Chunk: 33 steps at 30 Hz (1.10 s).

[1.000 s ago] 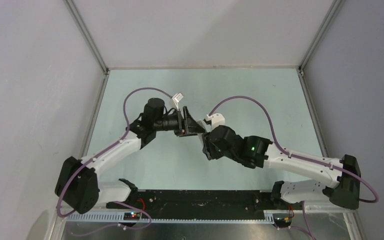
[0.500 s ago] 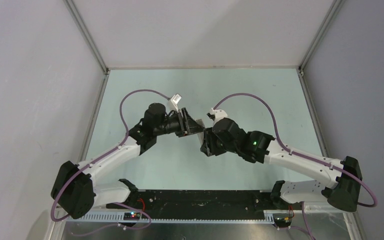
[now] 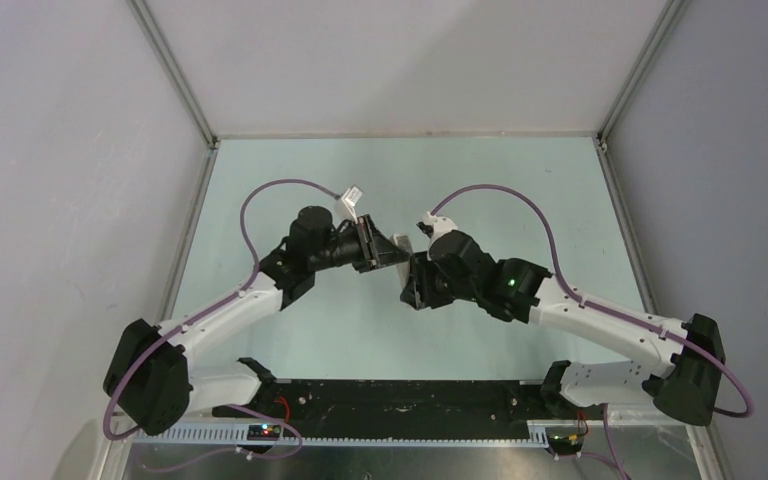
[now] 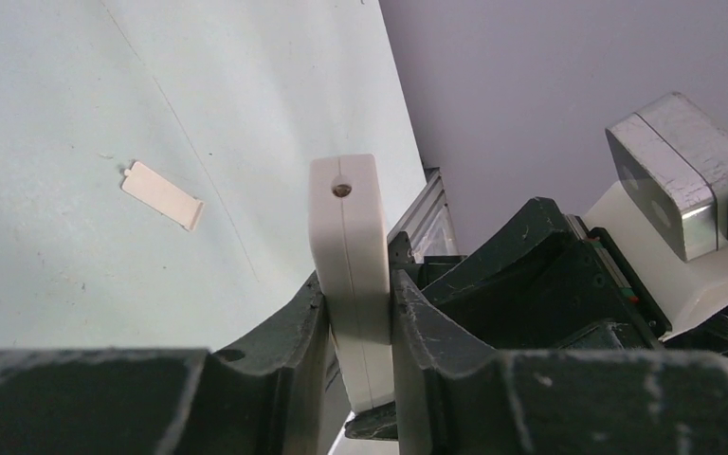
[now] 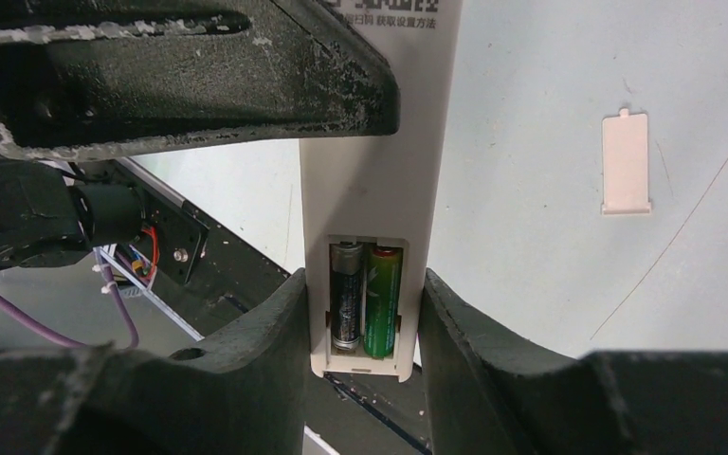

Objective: Load the batteries into the remote control

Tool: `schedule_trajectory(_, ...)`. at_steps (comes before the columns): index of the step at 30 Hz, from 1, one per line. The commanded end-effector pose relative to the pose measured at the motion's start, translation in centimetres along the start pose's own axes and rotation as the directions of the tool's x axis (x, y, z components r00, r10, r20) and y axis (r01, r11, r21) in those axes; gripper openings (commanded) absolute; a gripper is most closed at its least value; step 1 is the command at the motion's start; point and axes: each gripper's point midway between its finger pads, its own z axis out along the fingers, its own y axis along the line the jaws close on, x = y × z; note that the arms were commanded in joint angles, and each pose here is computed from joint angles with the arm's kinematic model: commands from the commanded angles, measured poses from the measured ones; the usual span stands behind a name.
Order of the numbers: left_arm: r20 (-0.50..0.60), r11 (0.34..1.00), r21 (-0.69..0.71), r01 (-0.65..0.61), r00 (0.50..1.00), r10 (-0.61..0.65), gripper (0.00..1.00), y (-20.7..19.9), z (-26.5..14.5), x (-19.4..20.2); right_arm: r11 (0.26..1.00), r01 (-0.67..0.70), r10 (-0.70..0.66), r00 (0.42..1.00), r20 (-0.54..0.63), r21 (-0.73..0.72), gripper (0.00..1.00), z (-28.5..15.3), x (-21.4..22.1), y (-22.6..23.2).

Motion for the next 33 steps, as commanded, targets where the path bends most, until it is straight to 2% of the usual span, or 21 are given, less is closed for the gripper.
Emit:
schedule_trajectory(1, -0.017, 1.000, -0.002, -0.027, 0.999, 0.027, 0.00, 0.6, 0.4, 0.5, 0.995, -0.018, 0.026, 0.996, 0.090, -0.094, 0.52, -2.0, -2.8, 2.3)
schedule_trajectory(3, -0.021, 1.000, -0.001, -0.030, 0.999, 0.029, 0.00, 0.6, 0.5, 0.5, 0.997, -0.027, 0.035, 0.994, 0.105, -0.074, 0.63, -2.3, -3.1, 1.8)
schedule_trajectory(5, -0.023, 0.999, -0.001, -0.036, 0.999, 0.036, 0.00, 0.7, 0.5, 0.5, 0.997, -0.037, 0.044, 0.992, 0.118, -0.060, 0.69, -2.8, -3.2, 1.2)
schedule_trajectory(7, -0.027, 0.999, -0.001, -0.043, 0.999, 0.043, 0.00, 0.9, 0.4, 0.4, 0.997, -0.053, 0.060, 0.989, 0.136, -0.055, 0.70, -3.4, -3.4, 0.5)
schedule_trajectory(12, -0.042, 0.998, 0.000, -0.057, 0.998, 0.057, 0.00, 1.9, -0.2, 0.5, 0.990, -0.126, 0.136, 0.975, 0.173, -0.067, 0.67, -4.7, -3.6, -2.4)
schedule_trajectory(17, -0.042, 0.999, 0.009, -0.044, 0.998, 0.044, 0.00, 2.8, -1.4, 0.1, 0.989, -0.145, 0.138, 0.977, 0.160, 0.034, 0.62, -3.9, -1.9, -6.4)
schedule_trajectory(21, -0.037, 0.999, 0.030, -0.036, 0.999, 0.037, 0.00, 2.9, -2.6, -0.3, 0.983, -0.101, 0.084, 0.990, 0.117, 0.151, 0.63, -2.3, -0.7, -9.2)
schedule_trajectory(27, -0.021, 0.998, 0.057, -0.021, 1.000, 0.022, 0.00, 2.7, -4.0, -1.0, 0.961, 0.022, -0.019, 1.000, -0.013, 0.275, 0.66, 1.8, 1.2, -12.2)
schedule_trajectory(29, -0.011, 0.998, 0.062, -0.015, 1.000, 0.015, 0.00, 2.8, -4.5, -1.3, 0.949, 0.047, -0.032, 0.998, -0.054, 0.311, 0.65, 2.9, 1.8, -13.1)
schedule_trajectory(33, 0.009, 0.998, 0.064, -0.004, 1.000, 0.003, 0.00, 3.0, -5.3, -1.9, 0.935, 0.082, -0.048, 0.993, -0.106, 0.346, 0.54, 4.9, 2.8, -14.1)
